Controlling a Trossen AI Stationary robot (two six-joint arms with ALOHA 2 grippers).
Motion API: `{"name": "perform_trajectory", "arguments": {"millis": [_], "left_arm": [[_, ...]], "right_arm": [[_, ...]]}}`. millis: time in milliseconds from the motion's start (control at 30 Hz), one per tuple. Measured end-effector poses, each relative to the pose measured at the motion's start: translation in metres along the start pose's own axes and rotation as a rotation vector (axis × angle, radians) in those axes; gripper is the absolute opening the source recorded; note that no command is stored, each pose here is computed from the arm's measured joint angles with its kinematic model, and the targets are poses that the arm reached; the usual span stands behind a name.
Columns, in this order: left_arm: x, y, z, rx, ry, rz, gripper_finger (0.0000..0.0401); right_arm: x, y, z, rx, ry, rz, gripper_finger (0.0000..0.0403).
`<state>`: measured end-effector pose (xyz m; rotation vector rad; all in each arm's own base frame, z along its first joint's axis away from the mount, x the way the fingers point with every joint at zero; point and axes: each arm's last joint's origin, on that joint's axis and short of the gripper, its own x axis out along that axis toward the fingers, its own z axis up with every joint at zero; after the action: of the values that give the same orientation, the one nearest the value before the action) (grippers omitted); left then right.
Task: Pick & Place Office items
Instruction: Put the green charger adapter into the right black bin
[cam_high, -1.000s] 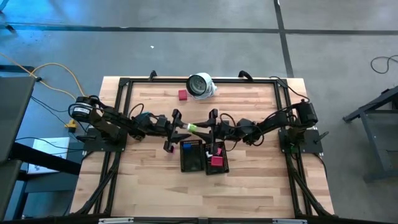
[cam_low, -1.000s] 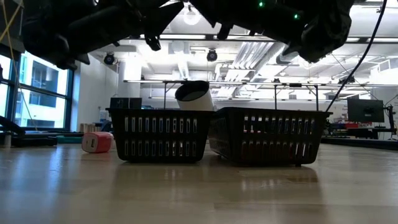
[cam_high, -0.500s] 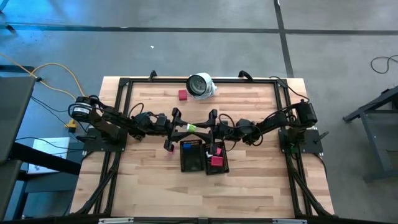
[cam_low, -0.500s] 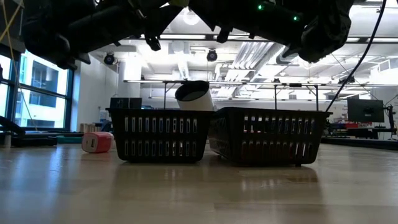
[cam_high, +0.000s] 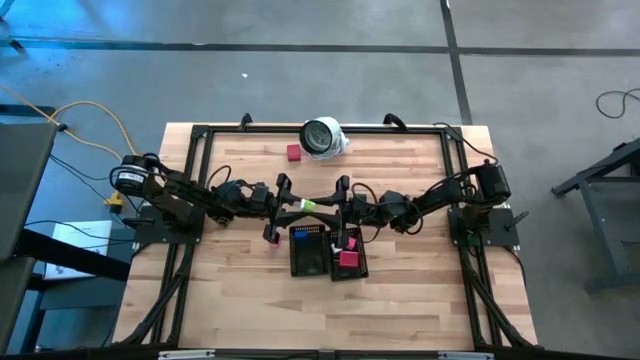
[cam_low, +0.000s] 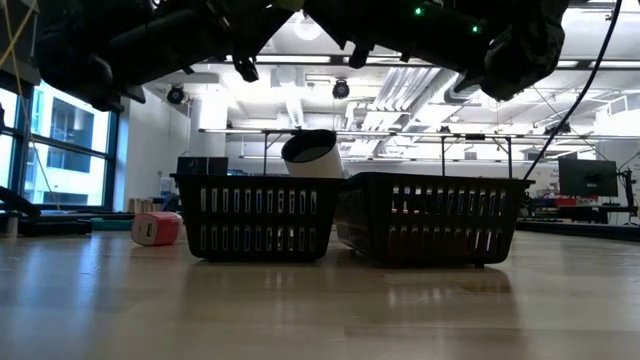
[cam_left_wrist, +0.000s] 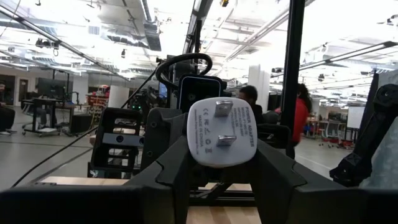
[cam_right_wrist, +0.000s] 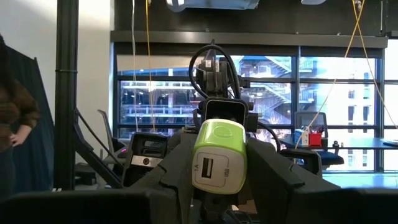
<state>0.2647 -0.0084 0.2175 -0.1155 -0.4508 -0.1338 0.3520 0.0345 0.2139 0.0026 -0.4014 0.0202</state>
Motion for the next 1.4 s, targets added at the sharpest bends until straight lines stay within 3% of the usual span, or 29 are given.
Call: {"name": "perform_trajectory", "arguments": {"millis": [333,633,1000,1100,1400], "left_arm": [[0.000,0.000,0.000,0.003,0.005,0.001,0.0119],[0.000,0.001,-0.005,0.012,0.051,0.012,0.0119],[-0.001,0.002,-0.013,0.018,0.149,0.024,0.0119],[-0.002,0.002,-0.015,0.012,0.208,0.027,0.0119],[-0.001,-0.009,-0.007,0.006,0.476,0.018,0.0119]], "right_arm": [[0.000,0.000,0.000,0.003,0.004,0.001,0.0112],[0.000,0.001,-0.001,0.006,0.015,0.009,0.0225],[0.001,0.000,0.004,-0.024,0.022,0.008,0.0242],[0.001,0.000,0.016,-0.030,0.093,0.008,0.0242],[-0.020,-0.012,0.043,0.014,0.541,-0.009,0.0242]]}}
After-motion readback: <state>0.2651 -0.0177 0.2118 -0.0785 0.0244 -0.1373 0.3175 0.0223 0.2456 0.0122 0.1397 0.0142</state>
